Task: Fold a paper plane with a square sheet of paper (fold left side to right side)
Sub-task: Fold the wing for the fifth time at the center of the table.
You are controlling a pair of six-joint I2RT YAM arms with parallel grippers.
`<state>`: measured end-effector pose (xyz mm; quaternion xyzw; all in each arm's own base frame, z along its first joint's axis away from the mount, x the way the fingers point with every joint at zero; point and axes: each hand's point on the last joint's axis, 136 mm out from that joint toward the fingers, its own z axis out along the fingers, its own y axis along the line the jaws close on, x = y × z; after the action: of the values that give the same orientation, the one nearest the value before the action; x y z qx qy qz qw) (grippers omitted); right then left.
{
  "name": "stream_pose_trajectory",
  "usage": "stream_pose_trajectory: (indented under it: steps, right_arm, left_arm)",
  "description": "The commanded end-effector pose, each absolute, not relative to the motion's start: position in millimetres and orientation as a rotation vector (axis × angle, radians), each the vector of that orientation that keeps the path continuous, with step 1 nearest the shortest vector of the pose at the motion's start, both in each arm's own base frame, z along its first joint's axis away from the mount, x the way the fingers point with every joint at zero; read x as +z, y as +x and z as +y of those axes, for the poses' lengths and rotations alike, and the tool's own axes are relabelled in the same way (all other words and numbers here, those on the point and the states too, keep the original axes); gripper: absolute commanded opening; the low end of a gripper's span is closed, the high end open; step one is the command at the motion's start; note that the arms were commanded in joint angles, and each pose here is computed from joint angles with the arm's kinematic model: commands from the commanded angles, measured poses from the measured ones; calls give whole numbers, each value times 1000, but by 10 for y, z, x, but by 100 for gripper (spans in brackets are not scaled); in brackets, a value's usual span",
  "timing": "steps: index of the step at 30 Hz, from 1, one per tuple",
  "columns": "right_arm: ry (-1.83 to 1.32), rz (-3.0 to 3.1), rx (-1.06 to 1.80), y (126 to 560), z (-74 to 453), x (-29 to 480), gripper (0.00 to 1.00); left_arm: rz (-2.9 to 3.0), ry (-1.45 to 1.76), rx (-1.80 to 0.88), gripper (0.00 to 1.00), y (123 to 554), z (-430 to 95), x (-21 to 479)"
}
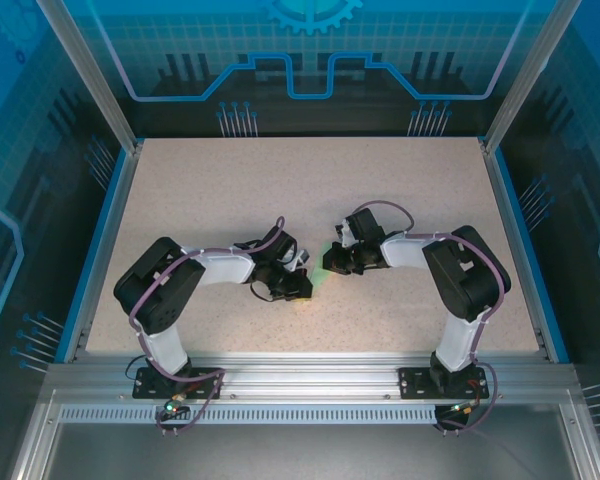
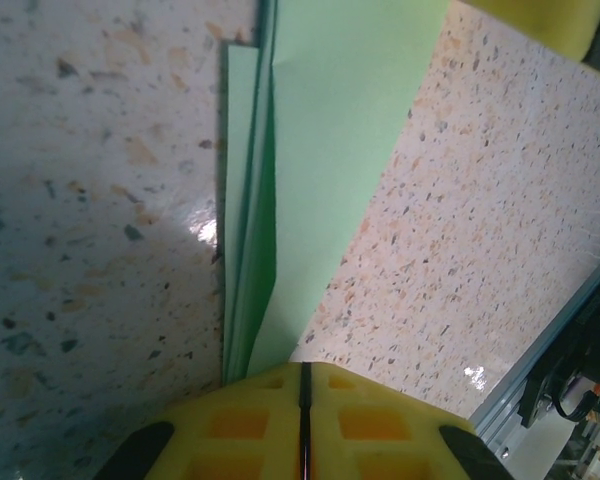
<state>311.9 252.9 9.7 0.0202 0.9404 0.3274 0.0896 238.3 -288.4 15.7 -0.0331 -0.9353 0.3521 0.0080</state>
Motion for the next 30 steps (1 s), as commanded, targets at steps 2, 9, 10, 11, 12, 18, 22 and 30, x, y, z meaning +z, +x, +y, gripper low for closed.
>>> stream_pose_trajectory:
  steps: [2,9,10,11,12,18,22,30]
  right_arm:
    - [140,3021,710,2758,2168,-415,9]
    - [142,3024,710,2752,2145,-409,9]
    - [143,3024,710,2749,2141,-407,9]
    - [143,3026,706,2750,2135,-412,9]
    - [144,3026,708,2747,2133,-409,9]
    - [147,3023,707,2754,2120,-405,9]
    - [144,3024,707,2747,2121,-403,9]
    - [142,3023,710,2749,2125,-402,9]
  left_arm:
    - [-2950,-65,1054,10,2376,-2742,87]
    - [-2942,-32,1041,9,2332,-2670,9]
    - [-2942,-30,1044,9,2329,-2666,9]
    - [-2941,-25,1041,9,2324,-2654,-2]
    - [-2940,-19,1038,9,2314,-2641,-10]
    - [-2935,3,1038,9,2273,-2573,-22]
    - [-2932,30,1036,8,2246,-2501,-31]
    - [-2930,14,1085,8,2215,-2466,111]
